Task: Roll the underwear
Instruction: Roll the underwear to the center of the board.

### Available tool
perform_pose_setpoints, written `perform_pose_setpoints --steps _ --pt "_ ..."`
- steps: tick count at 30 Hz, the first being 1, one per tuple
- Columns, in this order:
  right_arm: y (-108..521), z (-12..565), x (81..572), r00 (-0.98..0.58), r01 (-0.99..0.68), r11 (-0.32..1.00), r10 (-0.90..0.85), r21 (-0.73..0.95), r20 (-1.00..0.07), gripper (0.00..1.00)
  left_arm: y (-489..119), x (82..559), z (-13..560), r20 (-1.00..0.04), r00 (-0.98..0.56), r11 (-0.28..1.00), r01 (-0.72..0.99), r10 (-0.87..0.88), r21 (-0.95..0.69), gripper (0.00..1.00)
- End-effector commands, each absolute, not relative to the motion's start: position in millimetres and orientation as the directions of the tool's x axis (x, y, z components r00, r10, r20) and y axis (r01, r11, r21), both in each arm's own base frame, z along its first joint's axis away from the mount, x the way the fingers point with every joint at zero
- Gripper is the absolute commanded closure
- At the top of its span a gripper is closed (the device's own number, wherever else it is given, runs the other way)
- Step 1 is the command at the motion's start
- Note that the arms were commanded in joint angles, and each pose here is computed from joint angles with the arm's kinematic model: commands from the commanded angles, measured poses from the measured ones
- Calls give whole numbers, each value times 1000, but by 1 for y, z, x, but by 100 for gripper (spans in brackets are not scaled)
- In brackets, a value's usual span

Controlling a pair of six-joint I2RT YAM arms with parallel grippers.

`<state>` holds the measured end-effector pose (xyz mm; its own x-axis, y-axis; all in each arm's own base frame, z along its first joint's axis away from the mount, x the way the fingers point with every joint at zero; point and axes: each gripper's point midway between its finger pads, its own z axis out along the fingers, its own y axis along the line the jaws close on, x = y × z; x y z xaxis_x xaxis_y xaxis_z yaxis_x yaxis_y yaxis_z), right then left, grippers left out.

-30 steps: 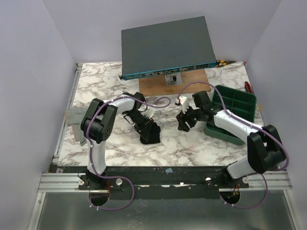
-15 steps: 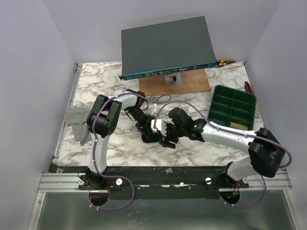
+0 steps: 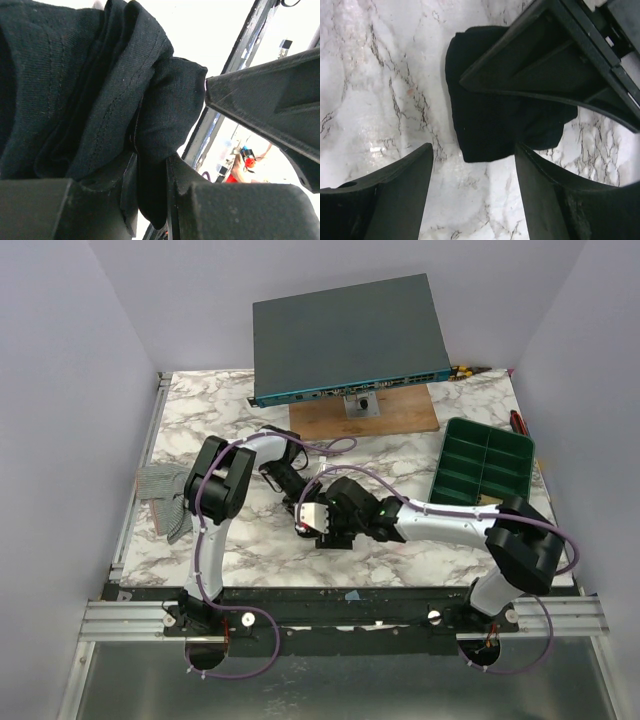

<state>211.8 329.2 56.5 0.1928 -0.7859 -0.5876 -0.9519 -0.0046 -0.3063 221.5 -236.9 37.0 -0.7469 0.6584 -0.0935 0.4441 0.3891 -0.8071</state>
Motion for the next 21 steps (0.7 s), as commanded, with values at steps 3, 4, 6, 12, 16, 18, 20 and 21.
perform_pose_setpoints --steps 3,4,6,12,16,18,20,21 --pt "350 55 220 277 -916 -40 -785 -400 -554 31 -239 228 32 -110 -744 367 446 659 -817 98" --pt "351 52 219 279 -916 -47 -787 -398 -550 31 -240 228 32 -106 -745 369 442 659 -818 98" --pt "354 48 219 281 -916 -49 -788 -399 -547 32 -239 228 31 -99 -747 371 435 657 -820 98" --pt "356 39 223 287 -911 -56 -799 -409 -529 35 -239 227 32 -97 -744 365 431 661 -825 98" --pt "355 29 223 284 -914 -68 -811 -401 -511 40 -239 227 32 -96 -743 361 428 662 -828 98" --pt "354 22 222 282 -917 -74 -816 -393 -504 43 -239 227 33 -96 -742 359 428 663 -829 98" --pt "352 15 220 280 -921 -83 -820 -381 -499 47 -239 227 32 -98 -741 358 429 664 -829 98" --pt "352 12 218 279 -923 -88 -821 -374 -497 49 -239 227 32 -95 -741 359 428 664 -830 98"
